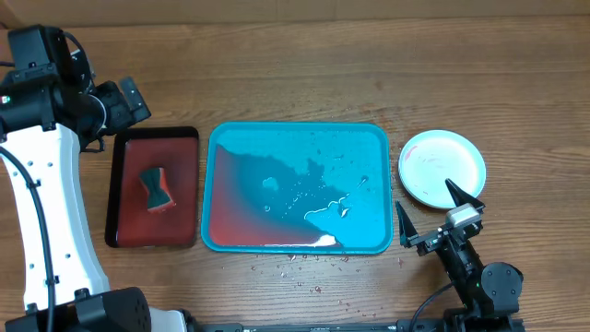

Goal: Clean dirty plates on tray and stack at the side

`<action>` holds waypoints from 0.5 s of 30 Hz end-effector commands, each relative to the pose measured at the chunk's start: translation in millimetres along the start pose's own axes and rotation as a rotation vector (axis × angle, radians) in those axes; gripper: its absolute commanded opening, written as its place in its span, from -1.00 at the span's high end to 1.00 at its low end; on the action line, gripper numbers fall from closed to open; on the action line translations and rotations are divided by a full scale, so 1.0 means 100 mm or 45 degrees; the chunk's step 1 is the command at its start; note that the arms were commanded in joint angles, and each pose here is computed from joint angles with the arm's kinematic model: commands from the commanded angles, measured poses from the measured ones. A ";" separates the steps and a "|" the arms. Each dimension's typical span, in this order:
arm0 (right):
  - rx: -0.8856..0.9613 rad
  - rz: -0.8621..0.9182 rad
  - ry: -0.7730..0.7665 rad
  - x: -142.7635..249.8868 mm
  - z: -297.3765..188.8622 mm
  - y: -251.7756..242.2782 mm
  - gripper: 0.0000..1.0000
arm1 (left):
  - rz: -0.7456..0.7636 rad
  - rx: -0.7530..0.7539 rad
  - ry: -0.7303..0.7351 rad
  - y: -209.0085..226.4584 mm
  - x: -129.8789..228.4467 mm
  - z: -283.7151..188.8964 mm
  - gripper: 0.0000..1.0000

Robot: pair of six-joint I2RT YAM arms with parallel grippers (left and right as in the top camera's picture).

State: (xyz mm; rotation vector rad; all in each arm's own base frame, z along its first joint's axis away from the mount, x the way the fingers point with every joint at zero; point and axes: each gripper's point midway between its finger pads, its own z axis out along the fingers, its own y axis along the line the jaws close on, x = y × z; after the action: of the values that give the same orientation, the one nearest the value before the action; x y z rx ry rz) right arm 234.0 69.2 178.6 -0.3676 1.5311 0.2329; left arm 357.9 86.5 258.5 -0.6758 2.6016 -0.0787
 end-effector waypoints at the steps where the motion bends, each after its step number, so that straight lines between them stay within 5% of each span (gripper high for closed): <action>1: 0.009 -0.002 -0.002 0.02 0.00 -0.02 -1.00 | -0.014 0.007 -0.002 -0.02 -0.01 -0.01 -1.00; 15: 0.009 -0.002 -0.002 0.02 0.00 -0.02 -1.00 | -0.011 0.008 -0.032 -0.02 -0.01 -0.10 -1.00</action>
State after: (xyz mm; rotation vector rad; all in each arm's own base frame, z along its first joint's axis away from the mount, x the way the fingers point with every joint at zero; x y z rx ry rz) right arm 234.0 69.2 178.6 -0.3679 1.5306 0.2325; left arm 357.9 86.5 258.3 -0.6759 2.6019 -0.0787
